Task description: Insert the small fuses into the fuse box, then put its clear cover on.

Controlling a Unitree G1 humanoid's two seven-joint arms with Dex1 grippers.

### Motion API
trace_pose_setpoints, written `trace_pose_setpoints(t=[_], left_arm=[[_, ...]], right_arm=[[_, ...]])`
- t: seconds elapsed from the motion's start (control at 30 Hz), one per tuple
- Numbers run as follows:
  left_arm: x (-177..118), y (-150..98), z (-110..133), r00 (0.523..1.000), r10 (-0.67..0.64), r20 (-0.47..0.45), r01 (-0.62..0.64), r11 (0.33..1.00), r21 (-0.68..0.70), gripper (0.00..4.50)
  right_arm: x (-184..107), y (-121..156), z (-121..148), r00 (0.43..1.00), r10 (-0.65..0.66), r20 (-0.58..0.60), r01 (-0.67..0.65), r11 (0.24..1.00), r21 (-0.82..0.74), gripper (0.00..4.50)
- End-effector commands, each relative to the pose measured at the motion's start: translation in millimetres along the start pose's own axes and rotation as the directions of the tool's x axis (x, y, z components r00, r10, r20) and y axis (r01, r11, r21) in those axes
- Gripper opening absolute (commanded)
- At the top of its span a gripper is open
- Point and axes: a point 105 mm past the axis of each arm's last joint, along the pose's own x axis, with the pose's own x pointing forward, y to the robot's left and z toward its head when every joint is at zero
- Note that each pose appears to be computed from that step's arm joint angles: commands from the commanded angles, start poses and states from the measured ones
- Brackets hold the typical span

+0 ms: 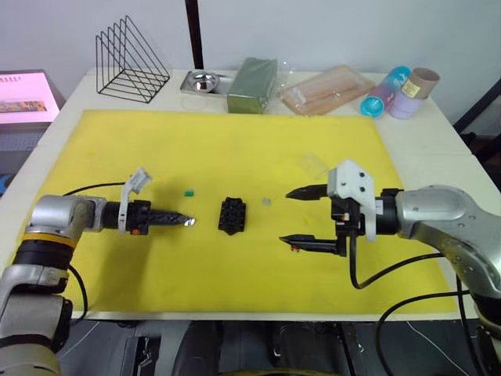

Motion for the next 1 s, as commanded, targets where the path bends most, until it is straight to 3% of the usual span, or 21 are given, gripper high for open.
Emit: trace_pose_setpoints(t=[0.03, 0.23, 0.33, 0.6, 0.67, 0.83, 1.0], left_arm=[[-6, -25, 33, 0.986, -0.085, 0.144, 0.060, 0.983, 0.172, 0.02], [-3, -59, 56, 0.967, -0.174, 0.185, 0.110, 0.943, 0.314, 0.02], [11, -103, 78, 0.942, -0.314, 0.121, 0.203, 0.816, 0.541, 0.02], [38, -162, 90, 0.860, -0.506, 0.063, 0.345, 0.668, 0.659, 0.02], [41, -167, 90, 0.850, -0.523, 0.051, 0.358, 0.647, 0.673, 0.02], [47, -167, 88, 0.851, -0.524, 0.033, 0.358, 0.625, 0.694, 0.00], [50, -165, 86, 0.852, -0.522, 0.029, 0.354, 0.616, 0.704, 0.00]], right_arm=[[-5, -1, 9, 1.000, -0.008, 0.017, 0.009, 0.999, -0.033, 4.50], [-11, -8, 21, 0.997, -0.024, 0.075, 0.021, 0.999, 0.041, 4.50], [-29, -8, 53, 0.983, 0.057, 0.172, -0.090, 0.977, 0.193, 4.50], [-29, -27, 91, 0.980, 0.001, 0.197, -0.059, 0.956, 0.288, 4.50], [-26, -23, 94, 0.982, 0.020, 0.189, -0.076, 0.953, 0.293, 4.50], [-21, -19, 105, 0.980, 0.056, 0.189, -0.110, 0.950, 0.292, 3.28], [-17, -15, 108, 0.979, 0.080, 0.185, -0.134, 0.944, 0.302, 3.28]])
